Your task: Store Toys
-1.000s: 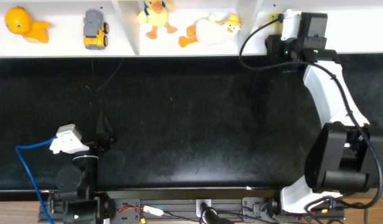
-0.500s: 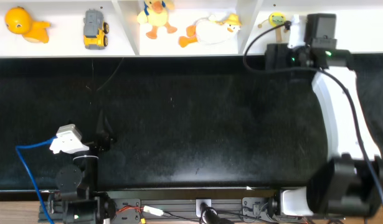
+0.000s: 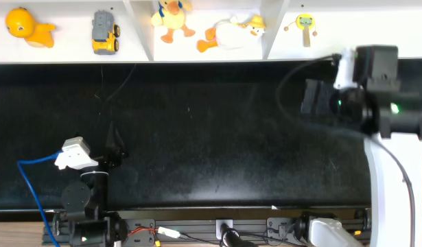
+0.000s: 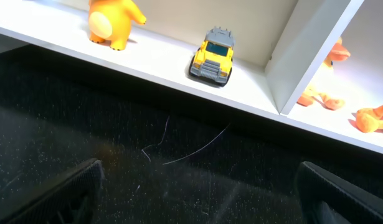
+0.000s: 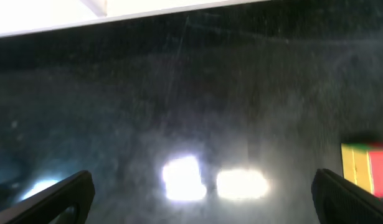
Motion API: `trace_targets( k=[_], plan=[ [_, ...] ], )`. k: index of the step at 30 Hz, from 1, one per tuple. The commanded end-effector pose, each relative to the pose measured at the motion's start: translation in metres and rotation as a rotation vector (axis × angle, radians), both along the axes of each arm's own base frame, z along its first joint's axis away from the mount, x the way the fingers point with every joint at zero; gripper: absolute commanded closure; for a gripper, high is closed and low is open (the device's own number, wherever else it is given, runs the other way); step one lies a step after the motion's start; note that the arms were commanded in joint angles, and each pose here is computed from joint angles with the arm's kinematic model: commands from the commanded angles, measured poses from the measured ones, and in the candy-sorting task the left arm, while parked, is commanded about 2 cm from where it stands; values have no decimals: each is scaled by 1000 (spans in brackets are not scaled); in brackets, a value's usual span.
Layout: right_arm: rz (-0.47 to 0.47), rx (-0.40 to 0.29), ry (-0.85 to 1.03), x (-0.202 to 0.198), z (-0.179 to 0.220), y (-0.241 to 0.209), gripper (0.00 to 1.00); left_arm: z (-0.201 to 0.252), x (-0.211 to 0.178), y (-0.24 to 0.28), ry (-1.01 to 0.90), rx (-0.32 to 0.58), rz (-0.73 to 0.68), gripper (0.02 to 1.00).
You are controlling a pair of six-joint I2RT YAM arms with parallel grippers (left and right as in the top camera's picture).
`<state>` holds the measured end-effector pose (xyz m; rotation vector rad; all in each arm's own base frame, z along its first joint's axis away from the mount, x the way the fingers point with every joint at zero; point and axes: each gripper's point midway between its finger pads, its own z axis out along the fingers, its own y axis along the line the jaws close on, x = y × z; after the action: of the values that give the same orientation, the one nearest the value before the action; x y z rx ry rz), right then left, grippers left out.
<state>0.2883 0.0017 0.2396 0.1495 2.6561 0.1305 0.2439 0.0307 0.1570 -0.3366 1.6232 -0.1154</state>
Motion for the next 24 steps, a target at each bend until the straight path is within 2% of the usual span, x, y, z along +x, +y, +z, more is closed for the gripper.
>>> trace_targets(
  k=[1,8,12,14,16,19,20,22,24],
  plan=[
    [-51,15,-108,-27,37,1,3,-1,0,-4,-5,19,-19,20],
    [-44,17,-113,-55,44,3,5,-1,0,-4,-5,19,-19,20],
    [-111,61,-109,-55,44,4,7,-1,0,-4,-5,19,-19,20],
    [-116,65,-104,-55,44,4,5,-1,0,-4,-5,19,-19,20],
    [-89,17,-113,-53,44,-1,5,-1,0,-4,-5,19,-19,20],
    [-162,-127,-79,-48,37,-32,5,-1,0,-4,-5,19,-19,20],
    [-166,-153,-57,-46,33,-40,3,-1,0,-4,-5,19,-19,20],
    [-203,-169,-9,-34,21,-60,3,-1,0,-4,-5,19,-19,20],
    [-265,-151,35,-24,7,-82,3,-1,0,-4,-5,19,-19,20]
  ],
)
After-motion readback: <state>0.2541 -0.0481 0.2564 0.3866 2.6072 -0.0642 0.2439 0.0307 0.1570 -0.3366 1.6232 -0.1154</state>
